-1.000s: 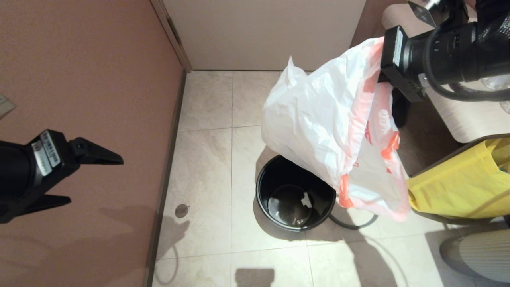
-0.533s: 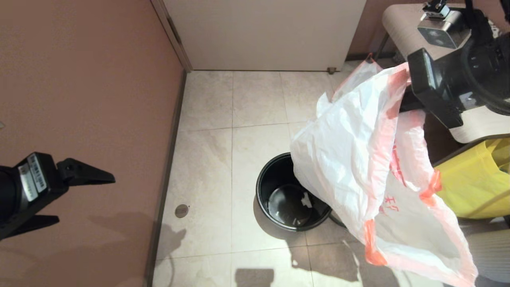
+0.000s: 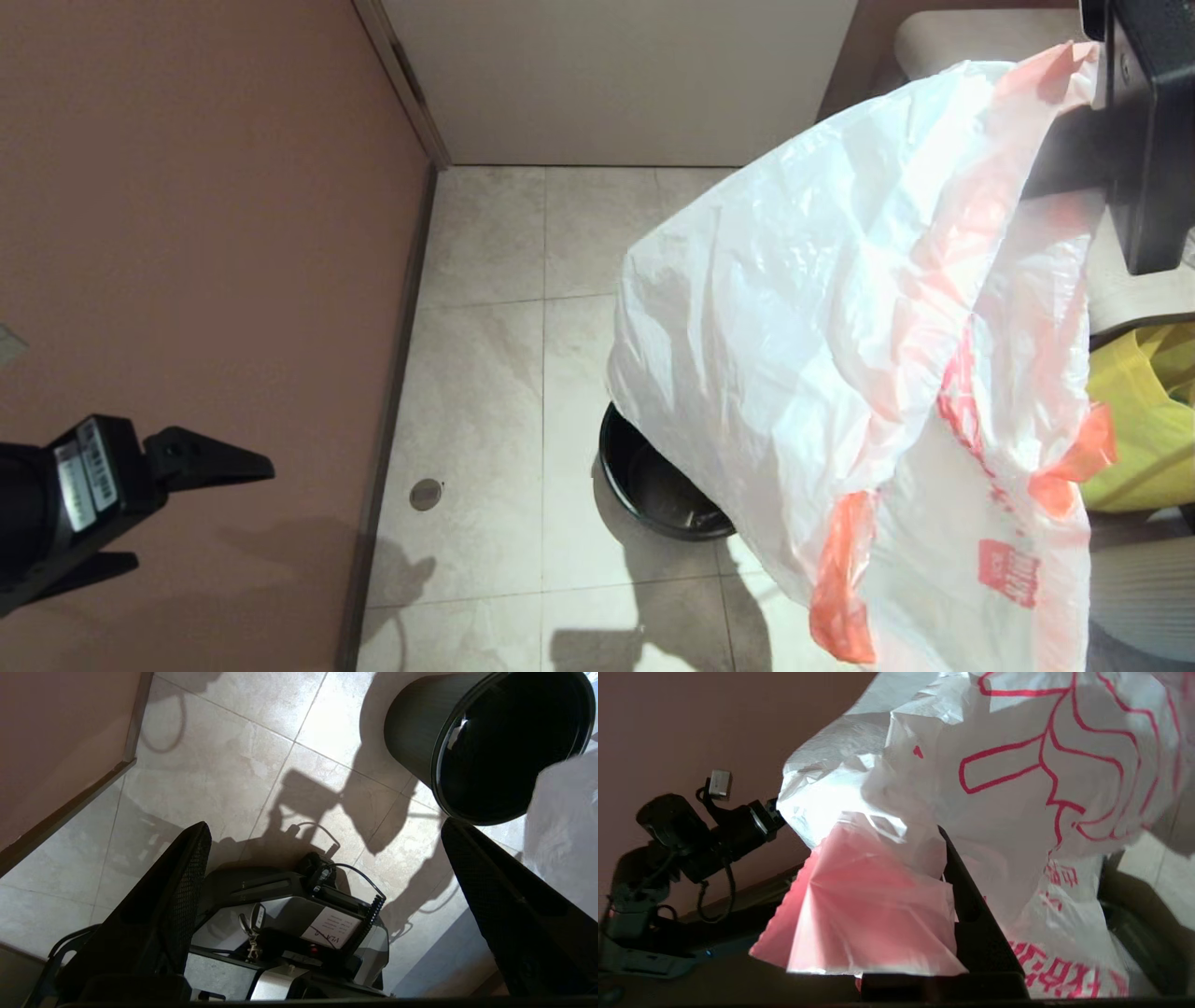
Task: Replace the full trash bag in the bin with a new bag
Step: Put the new garbage bag on the trash can
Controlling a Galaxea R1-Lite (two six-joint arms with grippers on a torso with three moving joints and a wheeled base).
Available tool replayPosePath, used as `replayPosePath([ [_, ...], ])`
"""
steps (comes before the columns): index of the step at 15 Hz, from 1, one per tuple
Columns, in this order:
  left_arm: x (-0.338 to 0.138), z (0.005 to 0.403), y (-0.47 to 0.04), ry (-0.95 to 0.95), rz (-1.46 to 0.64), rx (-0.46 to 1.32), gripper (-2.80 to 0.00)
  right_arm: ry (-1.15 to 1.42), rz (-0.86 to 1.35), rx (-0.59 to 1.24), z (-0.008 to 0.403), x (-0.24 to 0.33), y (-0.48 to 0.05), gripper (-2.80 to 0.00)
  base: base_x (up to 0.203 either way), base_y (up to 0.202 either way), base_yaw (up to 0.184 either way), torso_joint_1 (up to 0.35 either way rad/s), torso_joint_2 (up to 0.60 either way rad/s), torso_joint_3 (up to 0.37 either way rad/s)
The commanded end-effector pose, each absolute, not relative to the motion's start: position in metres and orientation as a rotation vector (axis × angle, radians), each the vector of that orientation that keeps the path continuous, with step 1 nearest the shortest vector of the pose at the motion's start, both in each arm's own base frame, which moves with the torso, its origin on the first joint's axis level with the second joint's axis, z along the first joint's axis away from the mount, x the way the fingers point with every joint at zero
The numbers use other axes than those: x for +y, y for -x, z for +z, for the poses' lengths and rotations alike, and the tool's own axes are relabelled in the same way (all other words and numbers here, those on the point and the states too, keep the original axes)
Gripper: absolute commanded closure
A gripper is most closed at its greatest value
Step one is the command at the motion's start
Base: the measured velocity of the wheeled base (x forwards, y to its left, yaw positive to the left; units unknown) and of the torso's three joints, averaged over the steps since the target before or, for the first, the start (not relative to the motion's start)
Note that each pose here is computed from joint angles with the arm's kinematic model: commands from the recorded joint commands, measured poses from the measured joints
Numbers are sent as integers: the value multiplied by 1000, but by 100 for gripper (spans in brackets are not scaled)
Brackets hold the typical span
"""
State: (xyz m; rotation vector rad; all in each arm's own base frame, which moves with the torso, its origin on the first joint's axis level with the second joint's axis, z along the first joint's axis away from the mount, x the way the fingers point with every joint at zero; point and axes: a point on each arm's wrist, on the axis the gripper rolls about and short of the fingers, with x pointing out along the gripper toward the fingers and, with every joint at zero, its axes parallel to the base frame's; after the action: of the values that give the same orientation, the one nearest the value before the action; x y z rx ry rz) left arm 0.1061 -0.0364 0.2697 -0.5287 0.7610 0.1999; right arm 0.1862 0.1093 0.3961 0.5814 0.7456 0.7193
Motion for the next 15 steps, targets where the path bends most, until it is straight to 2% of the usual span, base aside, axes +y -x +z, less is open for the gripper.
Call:
replayPosePath([
  [1, -37, 268, -106, 528, 204, 769, -280, -660, 647, 821, 384, 112, -205, 0, 0, 0, 0, 0, 0, 0],
  [10, -41, 255, -112, 521, 192, 780, -280, -802, 350, 1035, 315, 111, -299, 0, 0, 0, 0, 0, 0, 0],
  [15, -41, 258, -105, 521, 160, 764, -280, -810, 313, 1078, 271, 119, -349, 0, 0, 0, 0, 0, 0, 0],
])
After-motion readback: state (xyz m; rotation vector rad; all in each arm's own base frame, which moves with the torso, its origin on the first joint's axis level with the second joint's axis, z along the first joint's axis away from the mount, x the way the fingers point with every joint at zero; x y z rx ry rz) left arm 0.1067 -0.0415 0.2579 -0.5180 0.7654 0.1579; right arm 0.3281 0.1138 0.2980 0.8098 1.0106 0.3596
